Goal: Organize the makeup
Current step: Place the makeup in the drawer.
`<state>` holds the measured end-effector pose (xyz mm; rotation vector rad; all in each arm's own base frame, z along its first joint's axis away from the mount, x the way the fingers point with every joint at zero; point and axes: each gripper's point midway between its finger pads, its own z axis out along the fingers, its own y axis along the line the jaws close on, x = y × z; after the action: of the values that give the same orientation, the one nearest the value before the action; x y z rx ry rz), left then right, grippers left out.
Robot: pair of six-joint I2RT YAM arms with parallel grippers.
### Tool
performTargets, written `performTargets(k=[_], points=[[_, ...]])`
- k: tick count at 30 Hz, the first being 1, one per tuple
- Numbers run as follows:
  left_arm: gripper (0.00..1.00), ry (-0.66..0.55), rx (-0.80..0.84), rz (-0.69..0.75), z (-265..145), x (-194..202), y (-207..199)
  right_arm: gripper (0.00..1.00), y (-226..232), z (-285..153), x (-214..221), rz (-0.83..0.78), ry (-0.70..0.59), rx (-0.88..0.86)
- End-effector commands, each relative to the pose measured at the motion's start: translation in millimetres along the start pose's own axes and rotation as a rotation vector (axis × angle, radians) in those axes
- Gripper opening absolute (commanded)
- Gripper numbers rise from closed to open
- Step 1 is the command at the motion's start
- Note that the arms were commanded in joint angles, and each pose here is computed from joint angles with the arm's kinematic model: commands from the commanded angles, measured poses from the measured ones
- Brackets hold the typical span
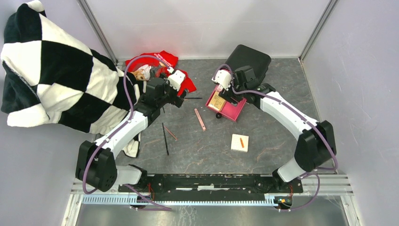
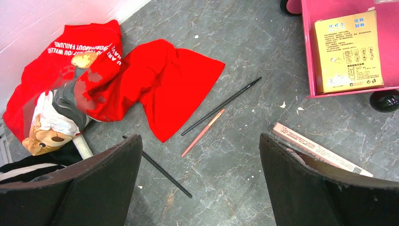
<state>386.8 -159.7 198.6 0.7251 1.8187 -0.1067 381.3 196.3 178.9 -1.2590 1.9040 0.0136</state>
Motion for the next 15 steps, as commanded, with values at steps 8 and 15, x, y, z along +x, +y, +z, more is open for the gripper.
performTargets(k=[8,15], points=[[1.00,-0.110,-0.010,-0.029,-9.3,-36.2,7.1,0.67,-29.6,30.1,11.9,-0.060,0.102,0.003],[1.00,-0.108,0.004,-0.026,-8.4,-34.6,4.3,0.66,-38.8,45.3,24.9,-0.063,0.144,0.015]])
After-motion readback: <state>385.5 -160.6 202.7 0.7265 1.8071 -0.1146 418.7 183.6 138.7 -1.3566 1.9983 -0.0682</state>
